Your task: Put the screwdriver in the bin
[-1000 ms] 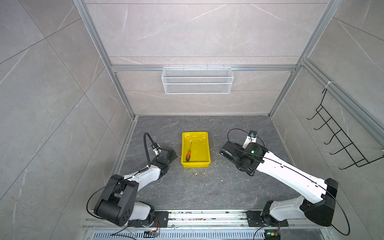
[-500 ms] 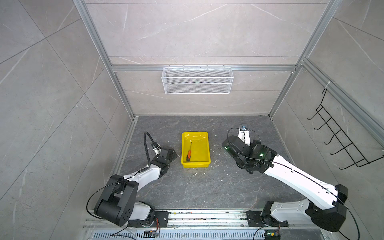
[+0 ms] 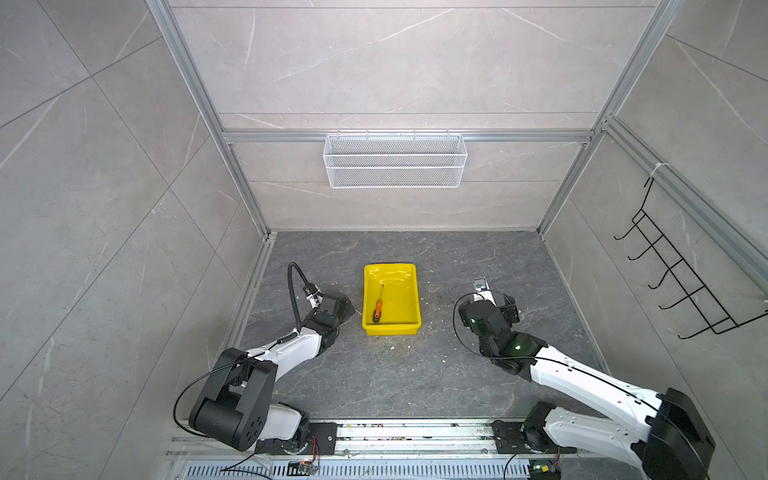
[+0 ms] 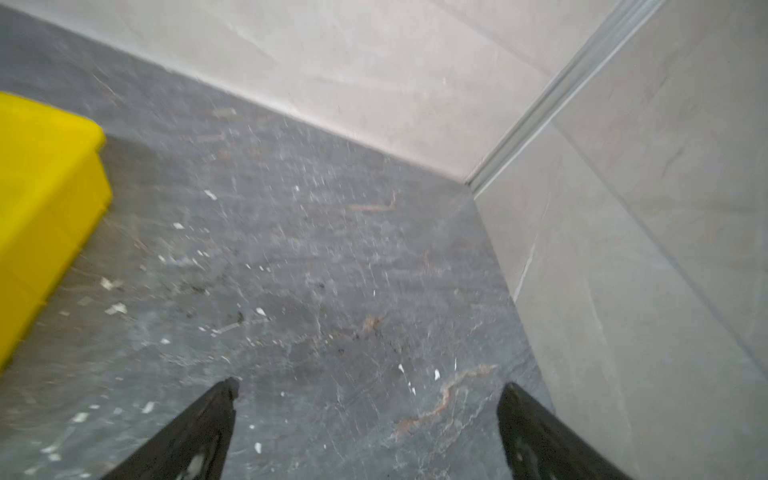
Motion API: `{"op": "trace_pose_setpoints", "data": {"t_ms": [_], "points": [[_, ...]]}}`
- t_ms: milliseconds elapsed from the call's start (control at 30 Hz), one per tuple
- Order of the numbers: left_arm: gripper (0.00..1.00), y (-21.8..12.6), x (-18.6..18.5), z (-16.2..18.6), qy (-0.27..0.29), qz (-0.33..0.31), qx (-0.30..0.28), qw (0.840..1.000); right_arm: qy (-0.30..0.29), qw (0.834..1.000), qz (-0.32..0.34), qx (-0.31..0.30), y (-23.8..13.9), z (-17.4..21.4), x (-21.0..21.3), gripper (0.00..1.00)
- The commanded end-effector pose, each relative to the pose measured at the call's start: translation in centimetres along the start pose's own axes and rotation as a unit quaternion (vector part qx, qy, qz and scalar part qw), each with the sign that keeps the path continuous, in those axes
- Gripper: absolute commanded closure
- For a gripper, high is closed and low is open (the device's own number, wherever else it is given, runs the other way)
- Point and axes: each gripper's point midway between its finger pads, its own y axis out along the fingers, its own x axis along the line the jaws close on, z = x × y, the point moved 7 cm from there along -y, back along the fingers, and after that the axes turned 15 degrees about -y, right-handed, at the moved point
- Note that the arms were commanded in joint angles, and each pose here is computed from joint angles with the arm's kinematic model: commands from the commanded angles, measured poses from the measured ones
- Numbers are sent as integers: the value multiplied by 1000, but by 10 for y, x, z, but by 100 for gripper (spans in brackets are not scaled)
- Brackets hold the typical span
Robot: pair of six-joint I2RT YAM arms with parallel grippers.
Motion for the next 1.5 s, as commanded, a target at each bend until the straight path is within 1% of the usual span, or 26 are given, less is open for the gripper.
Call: {"op": "trace_pose_setpoints", "data": {"t_ms": [0, 67, 167, 233, 300, 367, 433, 467, 500, 567, 600, 700, 733, 767, 800, 867, 900, 933, 1000, 1067, 1133, 1200, 1300, 1333, 1400, 1467], "points": [[0, -11, -13, -14, 6, 30, -16, 999, 82, 995, 22, -55, 24, -7, -20, 0], [0, -15, -16, -16, 10, 43, -17, 999, 102, 994, 31, -39, 44, 9, -19, 0], [0, -21, -19, -18, 9, 67, -20, 997, 122, 991, 28, -38, 67, 21, -10, 0], [0, -24, -23, -18, 6, 92, -19, 996, 117, 992, 43, -32, 77, 24, -9, 0], [0, -27, -26, -17, 10, 115, -15, 993, 107, 993, 36, -21, 83, 24, -8, 0], [0, -30, -28, -17, 15, 129, -19, 991, 102, 994, 27, -33, 87, 28, -5, 0], [0, -30, -31, -19, 26, 138, -26, 990, 115, 990, 31, -70, 92, 28, -7, 0], [0, -31, -35, -20, 44, 145, -26, 988, 121, 991, 13, -50, 93, 30, -8, 0], [0, -33, -42, -21, 74, 159, -23, 984, 129, 991, -5, -45, 94, 36, -8, 0], [0, -38, -56, -22, 139, 181, -8, 973, 157, 985, -1, -65, 95, 42, -17, 1], [0, -40, -62, -22, 171, 184, -2, 968, 161, 985, -13, -55, 96, 44, -17, 0], [0, -43, -70, -26, 233, 175, -2, 957, 162, 982, -64, -78, 103, 53, -8, 0], [0, -45, -73, -28, 253, 174, -7, 952, 163, 980, -53, -105, 102, 51, -11, 1], [0, -46, -75, -30, 275, 170, -13, 946, 160, 980, -63, -99, 100, 50, -10, 0], [0, -47, -75, -35, 289, 153, -19, 945, 152, 982, -77, -85, 100, 51, -8, 0], [0, -56, -73, -52, 300, 96, -44, 948, 149, 980, -81, -104, 102, 47, -6, 1], [0, -61, -65, -62, 298, 52, -65, 951, 148, 981, -86, -94, 102, 48, -6, 1], [0, -65, -58, -71, 298, 15, -95, 950, 147, 981, -90, -90, 102, 48, -5, 1], [0, -70, -41, -82, 299, -38, -168, 938, 149, 980, -85, -97, 102, 48, -5, 1], [0, -70, -28, -83, 307, -39, -229, 923, 148, 981, -87, -94, 102, 48, -5, 1], [0, -66, -11, -75, 321, -4, -267, 909, 149, 981, -87, -94, 102, 48, -5, 1], [0, -59, 11, -70, 308, 20, -266, 913, 148, 981, -87, -94, 102, 48, -5, 1], [0, -41, 41, -72, 240, 24, -233, 942, 147, 981, -87, -95, 102, 48, -5, 1], [0, -37, 48, -73, 222, 27, -230, 947, 148, 981, -87, -94, 102, 48, -5, 1], [0, -26, 61, -71, 200, 28, -225, 953, 148, 981, -87, -94, 102, 48, -5, 1], [0, -18, 65, -73, 194, 14, -235, 952, 148, 981, -87, -95, 102, 48, -5, 1]]}}
